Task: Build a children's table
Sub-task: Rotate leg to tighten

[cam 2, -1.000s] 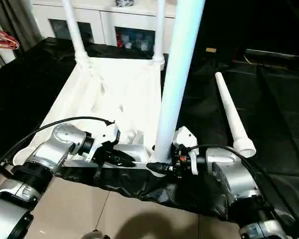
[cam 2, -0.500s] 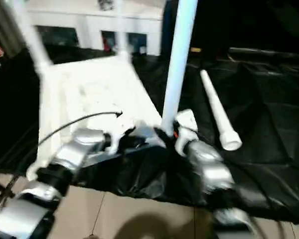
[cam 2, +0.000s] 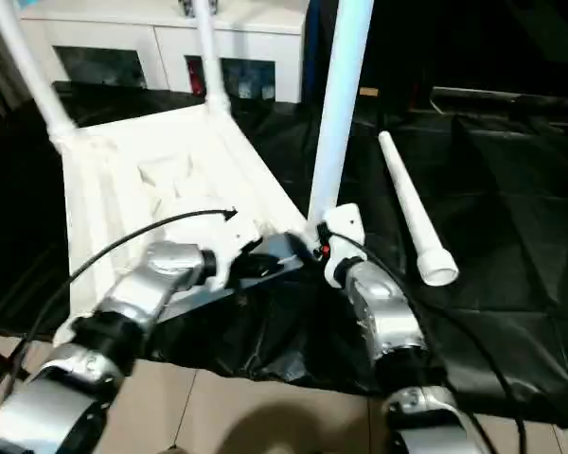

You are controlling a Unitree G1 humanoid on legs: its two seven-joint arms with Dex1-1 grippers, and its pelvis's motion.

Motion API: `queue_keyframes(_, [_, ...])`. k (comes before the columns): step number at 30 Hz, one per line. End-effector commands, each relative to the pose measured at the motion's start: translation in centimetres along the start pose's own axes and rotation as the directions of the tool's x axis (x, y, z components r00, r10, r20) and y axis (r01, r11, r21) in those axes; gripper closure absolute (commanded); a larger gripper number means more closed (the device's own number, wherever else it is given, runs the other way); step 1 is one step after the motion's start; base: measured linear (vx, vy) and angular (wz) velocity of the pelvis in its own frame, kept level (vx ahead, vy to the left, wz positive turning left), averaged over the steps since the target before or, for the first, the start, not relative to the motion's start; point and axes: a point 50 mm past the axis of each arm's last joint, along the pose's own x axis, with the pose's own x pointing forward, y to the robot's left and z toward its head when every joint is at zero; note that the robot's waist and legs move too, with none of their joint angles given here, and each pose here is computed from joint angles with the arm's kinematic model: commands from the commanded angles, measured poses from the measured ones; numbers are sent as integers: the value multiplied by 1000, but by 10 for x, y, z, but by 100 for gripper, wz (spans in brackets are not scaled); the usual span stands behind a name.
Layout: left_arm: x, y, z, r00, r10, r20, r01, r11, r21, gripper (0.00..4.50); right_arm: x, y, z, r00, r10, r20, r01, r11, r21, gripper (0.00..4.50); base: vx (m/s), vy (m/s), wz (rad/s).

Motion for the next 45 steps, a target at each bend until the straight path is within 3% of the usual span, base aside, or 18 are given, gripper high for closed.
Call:
queue_keyframes(1, [5,-11,26,986,-132,105,120,986,112,450,-1,19,-14,980,187,-64,-186,982,17,50,0,0,0])
queue_keyframes(8, [-11,-6,18,976,-212,58,202,969,142,450,-29,13,-9,911,401,-93,-408,910,-68,50,0,0,0])
queue_keyframes(9, [-15,-5,16,970,-239,45,230,962,149,450,-36,13,-7,882,460,-104,-468,881,-75,50,0,0,0])
queue_keyframes(16, [-30,0,11,951,-308,-10,306,938,166,450,-51,19,-2,796,588,-143,-601,796,-71,50,0,0,0])
queue_keyframes(19, [-32,1,10,948,-318,-28,318,933,169,450,-54,20,-2,777,609,-158,-624,779,-66,50,0,0,0])
queue_keyframes(21, [-34,3,8,946,-320,-40,322,931,173,450,-55,22,-3,765,622,-166,-637,768,-64,83,0,0,0])
queue_keyframes(28, [-38,4,6,940,-336,-51,340,924,173,450,-56,25,-2,752,637,-168,-652,757,-46,130,0,0,0])
queue_keyframes(33, [-34,5,8,949,-314,-23,313,935,168,450,-55,28,-5,765,625,-158,-637,770,-37,165,0,0,0])
queue_keyframes(40, [-15,8,20,988,-136,73,129,987,98,450,-29,23,-15,931,354,-91,-354,935,10,176,0,0,0])
queue_keyframes(45, [5,9,29,996,28,82,-31,999,33,450,-3,20,-20,995,59,-75,-52,994,98,177,0,0,0])
